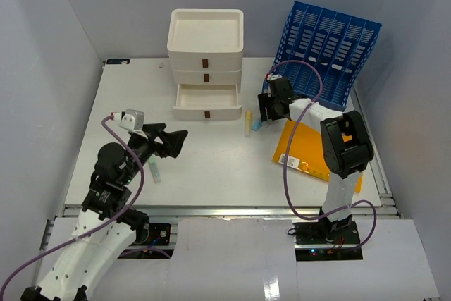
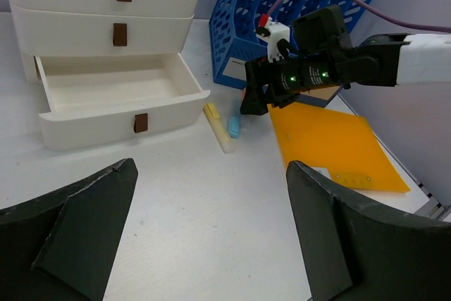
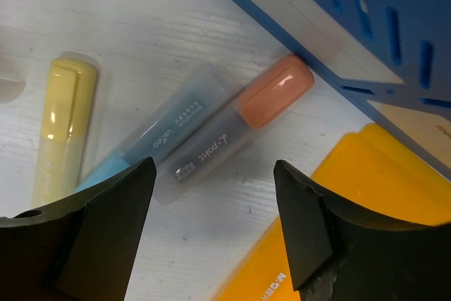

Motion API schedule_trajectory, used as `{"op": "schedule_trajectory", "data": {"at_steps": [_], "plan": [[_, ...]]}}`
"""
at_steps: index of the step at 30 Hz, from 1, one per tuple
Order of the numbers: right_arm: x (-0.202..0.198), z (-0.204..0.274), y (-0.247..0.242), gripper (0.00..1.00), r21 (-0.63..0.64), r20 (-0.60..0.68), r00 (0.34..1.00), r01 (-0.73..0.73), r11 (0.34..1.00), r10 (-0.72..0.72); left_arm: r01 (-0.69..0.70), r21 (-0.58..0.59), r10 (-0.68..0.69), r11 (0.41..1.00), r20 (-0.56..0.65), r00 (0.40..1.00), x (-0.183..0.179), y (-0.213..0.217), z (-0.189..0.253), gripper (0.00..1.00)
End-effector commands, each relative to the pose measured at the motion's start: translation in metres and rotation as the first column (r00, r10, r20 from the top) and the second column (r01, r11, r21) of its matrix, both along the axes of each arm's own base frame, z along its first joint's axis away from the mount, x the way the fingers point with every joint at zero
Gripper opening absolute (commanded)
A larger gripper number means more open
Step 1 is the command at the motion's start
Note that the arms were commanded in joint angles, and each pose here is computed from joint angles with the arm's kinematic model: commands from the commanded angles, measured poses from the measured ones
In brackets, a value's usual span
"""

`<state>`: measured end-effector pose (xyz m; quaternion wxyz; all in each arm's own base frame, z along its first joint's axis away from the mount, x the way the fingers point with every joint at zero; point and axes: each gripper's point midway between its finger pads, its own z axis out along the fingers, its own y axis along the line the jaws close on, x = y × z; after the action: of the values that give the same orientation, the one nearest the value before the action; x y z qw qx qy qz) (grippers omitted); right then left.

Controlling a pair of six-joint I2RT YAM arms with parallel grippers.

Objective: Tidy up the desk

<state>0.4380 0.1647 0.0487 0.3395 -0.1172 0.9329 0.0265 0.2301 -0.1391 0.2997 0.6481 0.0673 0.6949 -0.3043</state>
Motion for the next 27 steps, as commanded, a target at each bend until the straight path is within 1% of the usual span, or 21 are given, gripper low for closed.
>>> {"op": "schedule_trajectory", "data": {"at_steps": [1, 7, 13, 16, 22, 27], "plan": [[0.018, 0.012, -0.006, 0.74, -0.018, 0.065, 0.995, 0.082, 0.996, -0.081, -0.024, 0.025, 0.026, 0.999, -0.044, 0.999, -0.011, 0.010, -0.014, 0.98], [0.017, -0.008, -0.004, 0.73, -0.024, 0.026, 0.996, 0.080, 0.996, -0.080, -0.029, 0.010, 0.030, 1.000, -0.054, 0.998, -0.016, 0.012, -0.016, 0.98], [0.013, -0.018, -0.009, 0.71, -0.042, 0.019, 0.996, 0.093, 0.995, -0.092, -0.027, -0.011, 0.026, 1.000, -0.062, 0.998, -0.020, 0.012, -0.016, 0.98], [0.004, -0.026, -0.011, 0.67, -0.041, 0.003, 0.997, 0.082, 0.996, -0.082, -0.031, -0.031, 0.028, 0.999, -0.087, 0.996, -0.020, 0.012, -0.022, 0.98], [-0.011, -0.034, -0.017, 0.54, -0.040, -0.018, 0.998, 0.062, 0.997, -0.063, -0.034, -0.082, 0.021, 0.996, -0.156, 0.988, -0.021, 0.008, -0.041, 0.98], [-0.024, -0.037, -0.028, 0.42, -0.035, -0.029, 0.997, 0.064, 0.997, -0.065, -0.033, -0.105, 0.016, 0.994, -0.161, 0.987, -0.025, 0.009, -0.046, 0.98]]}}
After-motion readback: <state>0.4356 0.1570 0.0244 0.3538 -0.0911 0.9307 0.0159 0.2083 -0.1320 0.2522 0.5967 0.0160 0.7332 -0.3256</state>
